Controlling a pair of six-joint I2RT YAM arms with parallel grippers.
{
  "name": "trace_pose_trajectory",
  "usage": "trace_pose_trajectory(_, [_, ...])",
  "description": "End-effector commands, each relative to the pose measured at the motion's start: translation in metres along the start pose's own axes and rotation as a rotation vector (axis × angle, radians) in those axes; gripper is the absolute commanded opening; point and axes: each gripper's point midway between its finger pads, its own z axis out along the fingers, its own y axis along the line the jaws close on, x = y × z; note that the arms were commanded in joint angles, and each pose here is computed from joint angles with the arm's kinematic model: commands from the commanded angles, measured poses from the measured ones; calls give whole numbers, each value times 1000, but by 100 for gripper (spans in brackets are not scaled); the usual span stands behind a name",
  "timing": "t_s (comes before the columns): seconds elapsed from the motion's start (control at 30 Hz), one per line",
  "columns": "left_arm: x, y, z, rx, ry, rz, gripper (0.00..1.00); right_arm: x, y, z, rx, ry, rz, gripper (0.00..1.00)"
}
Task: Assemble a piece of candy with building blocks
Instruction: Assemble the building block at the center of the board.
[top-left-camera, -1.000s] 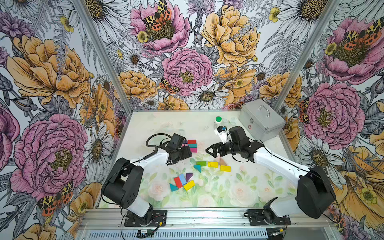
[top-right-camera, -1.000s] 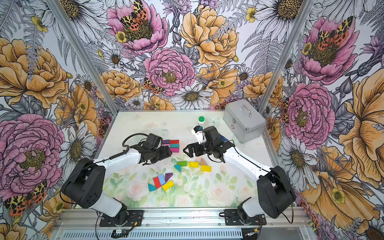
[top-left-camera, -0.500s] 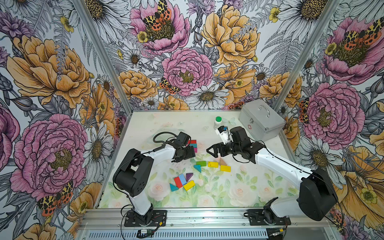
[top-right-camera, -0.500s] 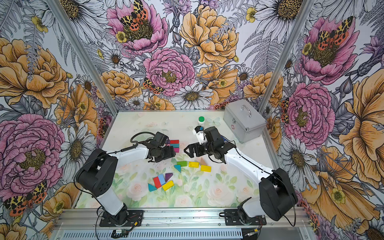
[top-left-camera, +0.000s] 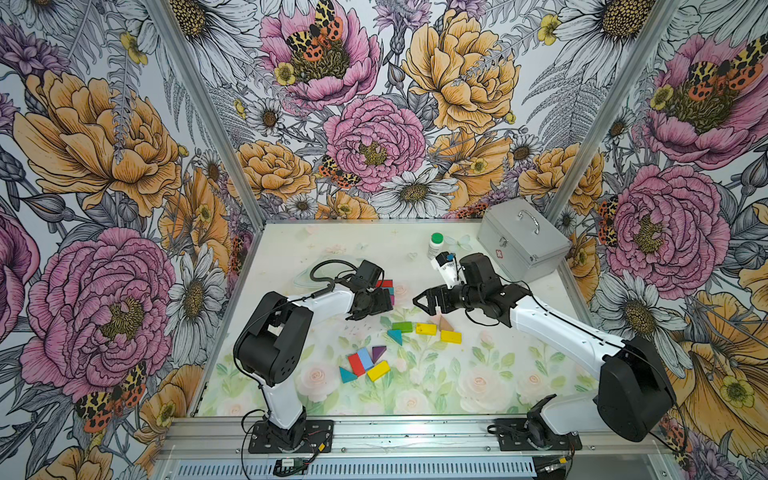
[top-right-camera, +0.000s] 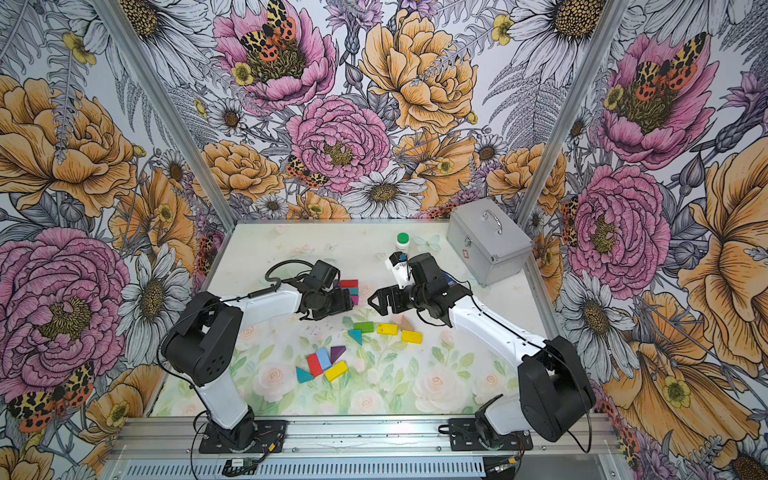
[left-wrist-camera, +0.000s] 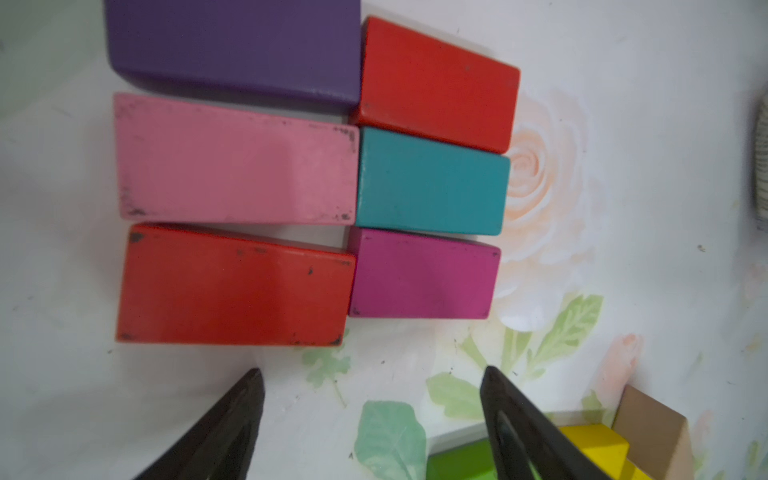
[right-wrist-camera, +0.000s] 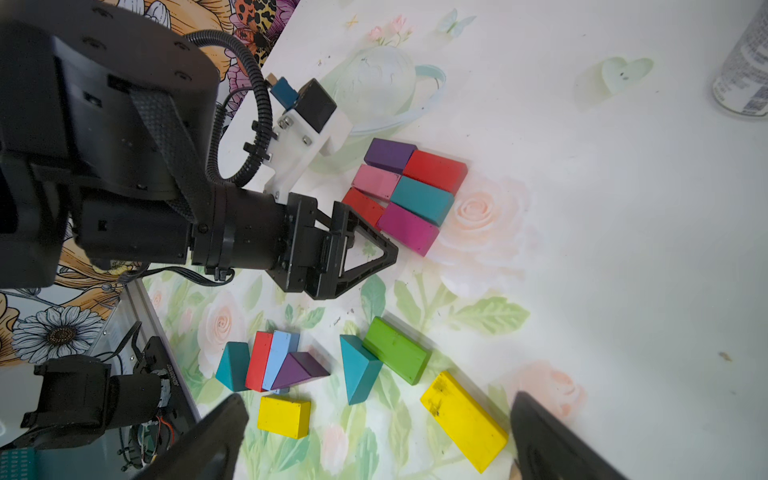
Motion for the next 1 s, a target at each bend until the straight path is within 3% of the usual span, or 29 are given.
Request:
trace_pose_trajectory(0.0, [-10, 2, 4, -11, -20, 6, 82, -1, -6, -2, 28, -8, 5, 100])
trace_pose_trajectory(0.97, [-12, 5, 15, 9, -2, -17, 84, 2, -10, 3, 33, 7, 5, 100])
